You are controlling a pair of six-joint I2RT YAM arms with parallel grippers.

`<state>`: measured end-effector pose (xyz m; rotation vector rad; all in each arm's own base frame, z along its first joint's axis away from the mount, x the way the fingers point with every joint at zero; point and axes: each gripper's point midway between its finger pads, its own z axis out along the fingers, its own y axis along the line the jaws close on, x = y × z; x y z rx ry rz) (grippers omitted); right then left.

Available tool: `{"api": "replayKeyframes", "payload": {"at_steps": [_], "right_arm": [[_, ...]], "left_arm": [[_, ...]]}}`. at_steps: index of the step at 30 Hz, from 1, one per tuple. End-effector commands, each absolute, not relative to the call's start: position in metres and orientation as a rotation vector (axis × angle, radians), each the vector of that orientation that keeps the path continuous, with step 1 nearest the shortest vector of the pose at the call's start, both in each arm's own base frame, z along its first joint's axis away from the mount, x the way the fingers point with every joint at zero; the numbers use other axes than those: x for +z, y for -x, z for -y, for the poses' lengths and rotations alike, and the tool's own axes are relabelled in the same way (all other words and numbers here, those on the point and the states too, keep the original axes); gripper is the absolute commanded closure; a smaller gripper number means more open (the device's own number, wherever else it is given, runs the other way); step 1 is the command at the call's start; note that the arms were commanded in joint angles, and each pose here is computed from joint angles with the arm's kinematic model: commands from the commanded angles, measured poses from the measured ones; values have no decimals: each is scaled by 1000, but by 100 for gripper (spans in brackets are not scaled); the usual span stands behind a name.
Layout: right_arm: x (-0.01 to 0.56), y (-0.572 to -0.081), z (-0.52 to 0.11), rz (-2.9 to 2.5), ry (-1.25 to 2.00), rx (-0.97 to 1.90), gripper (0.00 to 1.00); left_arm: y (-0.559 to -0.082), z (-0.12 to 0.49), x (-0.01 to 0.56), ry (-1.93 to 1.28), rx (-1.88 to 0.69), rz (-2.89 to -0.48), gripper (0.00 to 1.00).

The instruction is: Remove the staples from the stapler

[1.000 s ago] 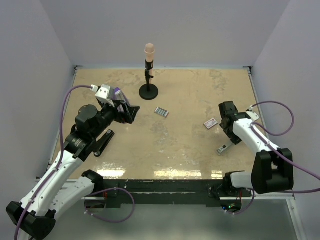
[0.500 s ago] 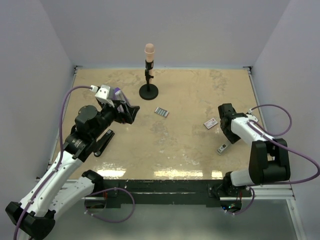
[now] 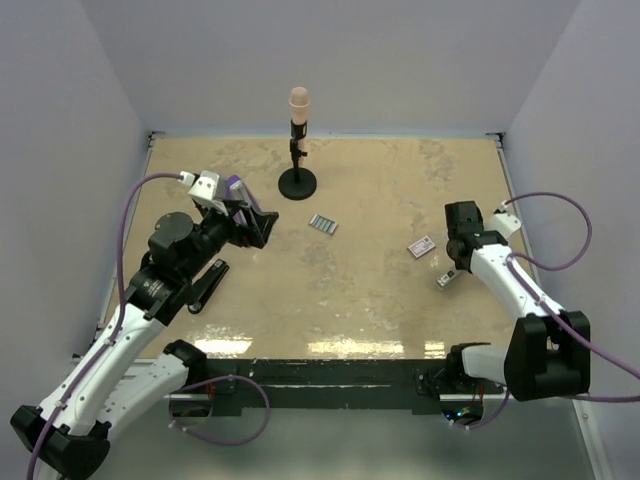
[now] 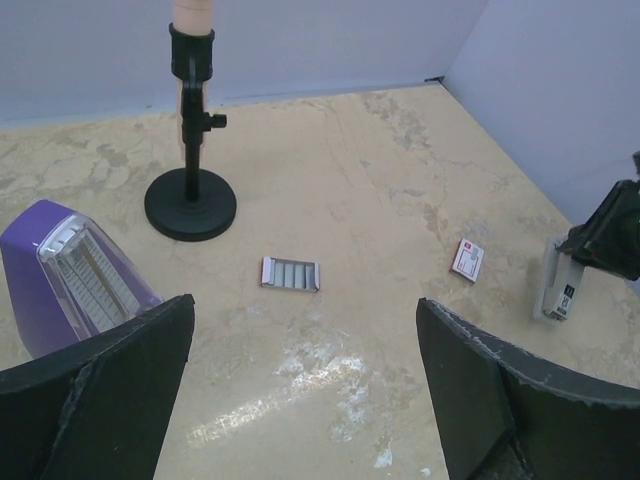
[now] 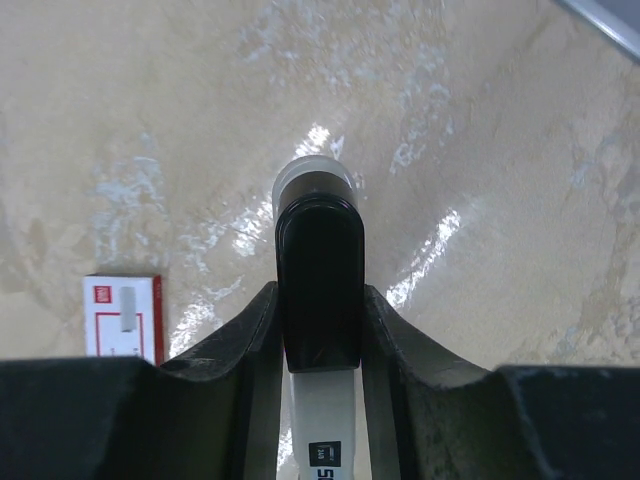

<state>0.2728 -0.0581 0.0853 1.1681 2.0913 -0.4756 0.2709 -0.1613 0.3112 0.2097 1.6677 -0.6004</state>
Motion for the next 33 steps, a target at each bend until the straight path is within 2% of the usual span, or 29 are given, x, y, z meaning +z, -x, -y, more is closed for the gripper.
{"api": "replayKeyframes", "payload": {"at_steps": [1, 6, 10, 14, 18, 24, 33], "right_arm": [[146, -301, 64, -1957, -1020, -416, 100], [189, -329, 21, -1999, -669, -212, 100], [215, -338, -60, -2010, -284, 60, 100], [231, -327, -125, -1978, -31, 376, 100], [243, -294, -184, -1900, 179, 704, 100], [260, -262, -223, -1801, 262, 910, 100], [274, -248, -246, -1758, 241, 1003, 100]], "left_arm": [[-276, 165, 317, -219, -598, -1650, 4], [-281, 166, 308, -198, -596, -1692, 5], [-286, 168, 300, -175, -596, -1737, 7], [-280, 184, 287, -166, -709, -1806, 10], [-269, 204, 266, -148, -871, -1881, 12], [-258, 239, 254, -176, -1128, -1941, 16], [-261, 271, 236, -211, -1345, -1969, 21]]}}
